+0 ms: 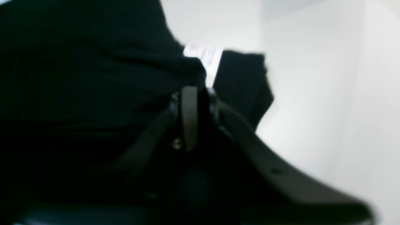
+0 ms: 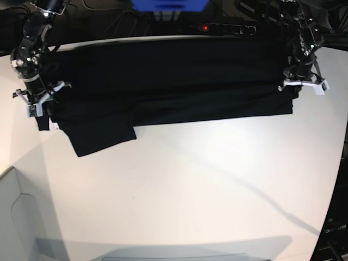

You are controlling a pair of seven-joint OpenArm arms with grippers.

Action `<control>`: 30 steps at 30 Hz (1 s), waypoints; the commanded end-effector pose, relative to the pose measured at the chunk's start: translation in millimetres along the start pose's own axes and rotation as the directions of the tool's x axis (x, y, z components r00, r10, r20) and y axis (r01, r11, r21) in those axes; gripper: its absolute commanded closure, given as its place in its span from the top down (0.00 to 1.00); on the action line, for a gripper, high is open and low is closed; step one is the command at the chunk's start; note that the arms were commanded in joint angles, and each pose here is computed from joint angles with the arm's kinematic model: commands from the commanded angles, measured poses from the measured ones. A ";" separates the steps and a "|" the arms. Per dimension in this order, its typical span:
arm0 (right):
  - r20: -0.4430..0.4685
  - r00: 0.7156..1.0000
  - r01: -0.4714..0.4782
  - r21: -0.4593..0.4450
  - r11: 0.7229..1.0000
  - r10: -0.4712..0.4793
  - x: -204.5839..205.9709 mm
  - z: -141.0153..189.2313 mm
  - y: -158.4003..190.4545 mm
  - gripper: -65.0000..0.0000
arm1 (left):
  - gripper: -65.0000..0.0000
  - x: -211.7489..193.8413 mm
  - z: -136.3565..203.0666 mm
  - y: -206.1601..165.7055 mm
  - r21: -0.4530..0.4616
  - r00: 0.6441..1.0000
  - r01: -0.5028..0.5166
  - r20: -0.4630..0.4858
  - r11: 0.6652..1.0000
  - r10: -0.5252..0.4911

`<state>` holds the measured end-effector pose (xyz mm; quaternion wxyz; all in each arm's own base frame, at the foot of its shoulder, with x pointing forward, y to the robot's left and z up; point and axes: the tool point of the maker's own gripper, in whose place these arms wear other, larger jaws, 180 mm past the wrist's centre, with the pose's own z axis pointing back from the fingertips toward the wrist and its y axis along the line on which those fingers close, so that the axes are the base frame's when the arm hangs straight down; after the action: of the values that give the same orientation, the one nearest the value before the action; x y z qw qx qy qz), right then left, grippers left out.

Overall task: Fold the T-shirt properly
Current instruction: 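Grasp the hanging sleeve with the right gripper and tuck it in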

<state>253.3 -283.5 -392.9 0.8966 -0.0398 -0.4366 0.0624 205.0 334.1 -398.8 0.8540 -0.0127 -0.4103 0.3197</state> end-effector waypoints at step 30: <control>-0.026 0.999 0.045 0.164 0.985 -0.041 90.9 -108.0 35.8 0.55 | 0.00 11.2 3.3 0.1 -0.001 0.999 0.022 0.038 1.000 -0.022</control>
<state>377.6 -232.2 -411.5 0.9151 0.0469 -0.3922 0.0806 203.7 333.2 -399.6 0.8543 -0.0114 -0.4097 0.3197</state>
